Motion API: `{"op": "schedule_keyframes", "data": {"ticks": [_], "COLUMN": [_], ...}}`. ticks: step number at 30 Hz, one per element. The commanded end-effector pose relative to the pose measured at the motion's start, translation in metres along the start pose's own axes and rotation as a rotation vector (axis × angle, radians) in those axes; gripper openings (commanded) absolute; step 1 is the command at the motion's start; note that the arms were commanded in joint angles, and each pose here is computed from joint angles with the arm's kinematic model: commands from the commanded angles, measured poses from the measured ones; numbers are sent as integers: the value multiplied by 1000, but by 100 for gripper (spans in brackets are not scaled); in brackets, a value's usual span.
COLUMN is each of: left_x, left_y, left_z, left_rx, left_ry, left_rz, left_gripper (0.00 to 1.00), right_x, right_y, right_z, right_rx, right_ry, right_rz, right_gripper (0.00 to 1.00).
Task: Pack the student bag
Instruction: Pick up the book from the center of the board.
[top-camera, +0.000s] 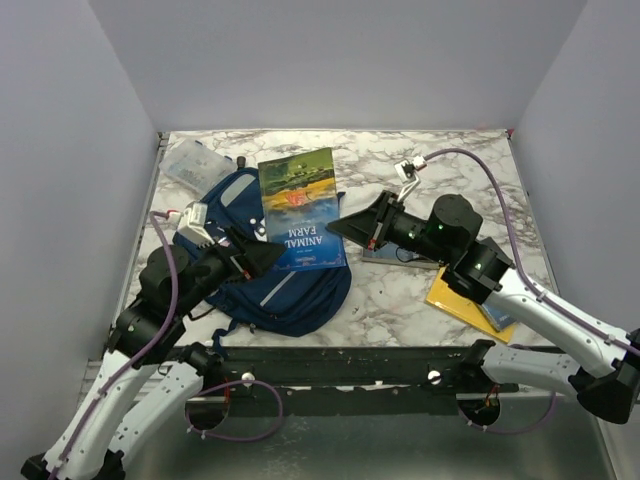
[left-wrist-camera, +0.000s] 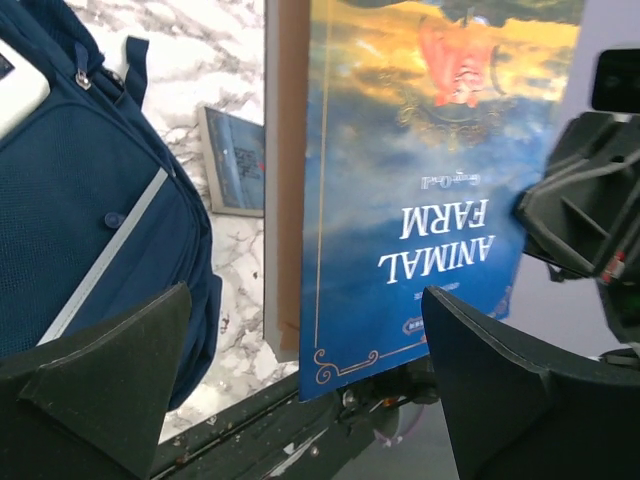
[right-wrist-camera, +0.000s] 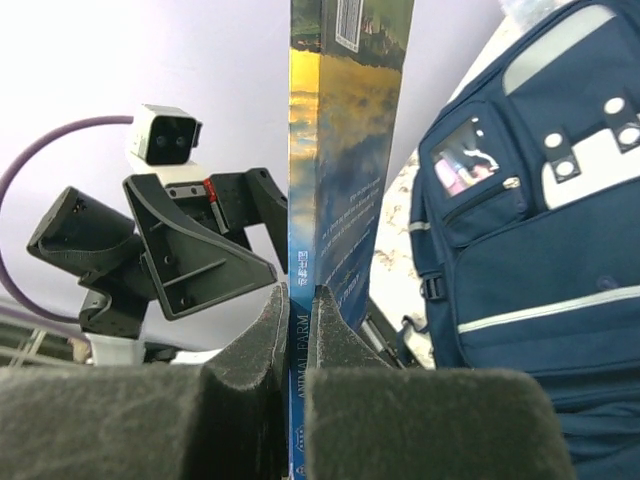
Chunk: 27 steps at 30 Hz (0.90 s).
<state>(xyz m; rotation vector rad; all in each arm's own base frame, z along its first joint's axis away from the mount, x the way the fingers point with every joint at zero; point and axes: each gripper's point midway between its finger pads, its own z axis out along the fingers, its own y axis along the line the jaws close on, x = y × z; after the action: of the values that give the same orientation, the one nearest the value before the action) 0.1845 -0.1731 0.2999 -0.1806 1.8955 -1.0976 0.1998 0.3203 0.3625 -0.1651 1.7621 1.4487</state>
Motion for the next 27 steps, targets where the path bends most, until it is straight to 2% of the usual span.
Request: {"op": "schedule_keyframes", "data": {"ticks": [1, 6, 11, 18, 20, 24, 27], "left_x": [1, -6, -13, -12, -15, -21, -28], "left_y": [3, -19, -58, -88, -98, -101, -95], "left_z": [-26, -39, -49, -56, -63, -71, -73], "left_rx": [-4, 103, 377, 543, 593, 609, 591], "left_ry": [-35, -81, -135, -78, -85, -130, -202], "left_rz": [-48, -154, -211, -229, -213, -189, -178], "left_gripper": [98, 98, 98, 96, 90, 69, 44], "right_x": [-14, -12, -11, -8, -4, 3, 2], "right_y": [60, 80, 103, 113, 107, 93, 83], "right_z": [-1, -5, -13, -16, -13, -6, -1], "right_rx": [-252, -361, -480, -544, -519, -450, -398], "right_ry": [55, 144, 202, 254, 273, 301, 267], "right_rz": [-14, 31, 81, 108, 108, 104, 115], "right_gripper": [1, 1, 1, 1, 1, 1, 0]}}
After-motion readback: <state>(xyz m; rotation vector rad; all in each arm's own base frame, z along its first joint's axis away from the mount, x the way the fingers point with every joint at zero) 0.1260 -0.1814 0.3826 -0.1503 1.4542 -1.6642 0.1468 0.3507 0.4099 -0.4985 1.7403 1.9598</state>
